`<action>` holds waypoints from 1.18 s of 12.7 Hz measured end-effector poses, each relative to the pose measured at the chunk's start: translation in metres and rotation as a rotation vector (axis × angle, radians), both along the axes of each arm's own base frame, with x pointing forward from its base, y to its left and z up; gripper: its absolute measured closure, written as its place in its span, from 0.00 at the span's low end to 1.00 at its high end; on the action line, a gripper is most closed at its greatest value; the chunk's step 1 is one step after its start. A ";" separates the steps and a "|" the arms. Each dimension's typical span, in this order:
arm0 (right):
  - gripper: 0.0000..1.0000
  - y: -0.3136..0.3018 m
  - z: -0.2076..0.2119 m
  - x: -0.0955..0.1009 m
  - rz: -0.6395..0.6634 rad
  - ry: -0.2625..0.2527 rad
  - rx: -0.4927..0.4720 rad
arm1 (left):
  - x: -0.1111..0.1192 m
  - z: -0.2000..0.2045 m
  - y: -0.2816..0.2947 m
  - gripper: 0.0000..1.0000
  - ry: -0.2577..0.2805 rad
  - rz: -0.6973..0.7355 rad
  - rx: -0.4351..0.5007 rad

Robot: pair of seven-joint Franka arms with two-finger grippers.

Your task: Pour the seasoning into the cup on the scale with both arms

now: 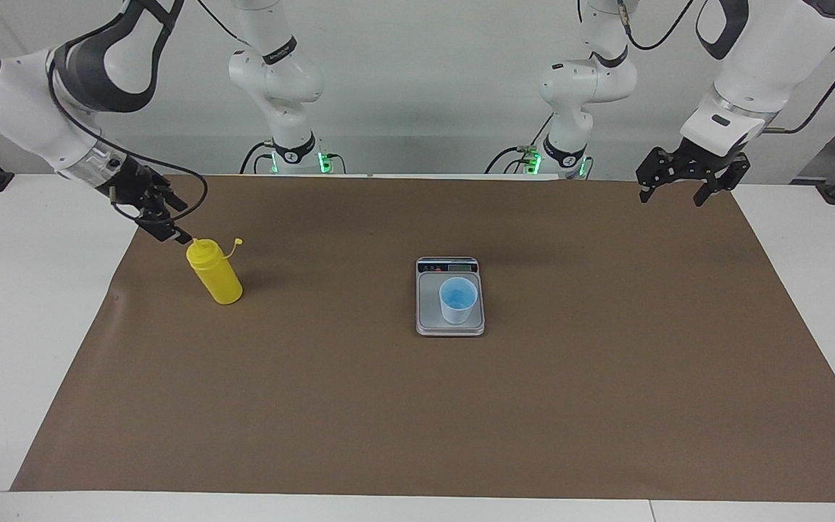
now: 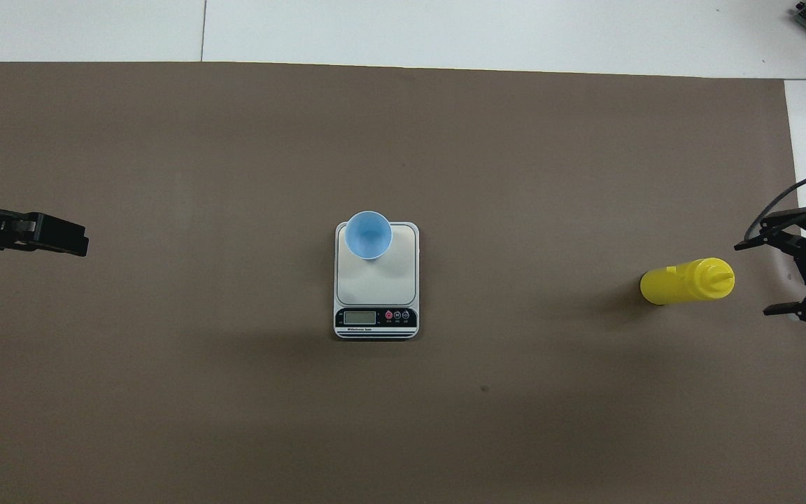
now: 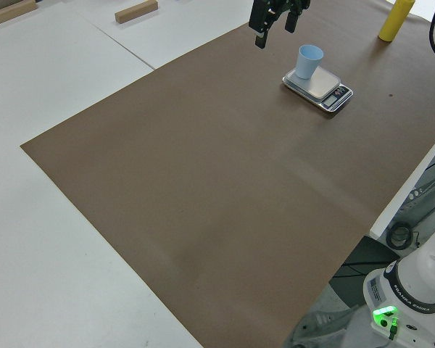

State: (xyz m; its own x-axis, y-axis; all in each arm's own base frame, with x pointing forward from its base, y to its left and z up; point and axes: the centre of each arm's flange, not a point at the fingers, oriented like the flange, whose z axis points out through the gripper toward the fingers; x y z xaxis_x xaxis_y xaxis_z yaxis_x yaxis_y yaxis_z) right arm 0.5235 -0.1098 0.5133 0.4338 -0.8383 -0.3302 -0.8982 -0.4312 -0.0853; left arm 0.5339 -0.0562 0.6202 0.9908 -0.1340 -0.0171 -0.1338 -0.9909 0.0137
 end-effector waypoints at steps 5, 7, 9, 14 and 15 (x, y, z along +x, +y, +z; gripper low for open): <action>0.00 0.093 0.016 0.006 0.190 -0.028 -0.036 | 0.000 0.000 0.000 0.00 0.000 0.000 0.000; 0.00 0.117 0.026 0.005 0.275 -0.055 -0.056 | 0.000 0.000 0.000 0.00 0.000 0.000 0.000; 0.00 0.138 0.034 0.005 0.447 -0.108 -0.069 | 0.000 0.000 0.000 0.00 0.000 0.000 0.000; 0.00 0.171 0.085 0.012 0.739 -0.172 -0.285 | 0.000 0.000 0.000 0.00 0.000 0.000 0.000; 0.00 0.174 0.096 0.012 0.753 -0.173 -0.284 | 0.000 0.000 0.000 0.00 0.000 0.000 0.000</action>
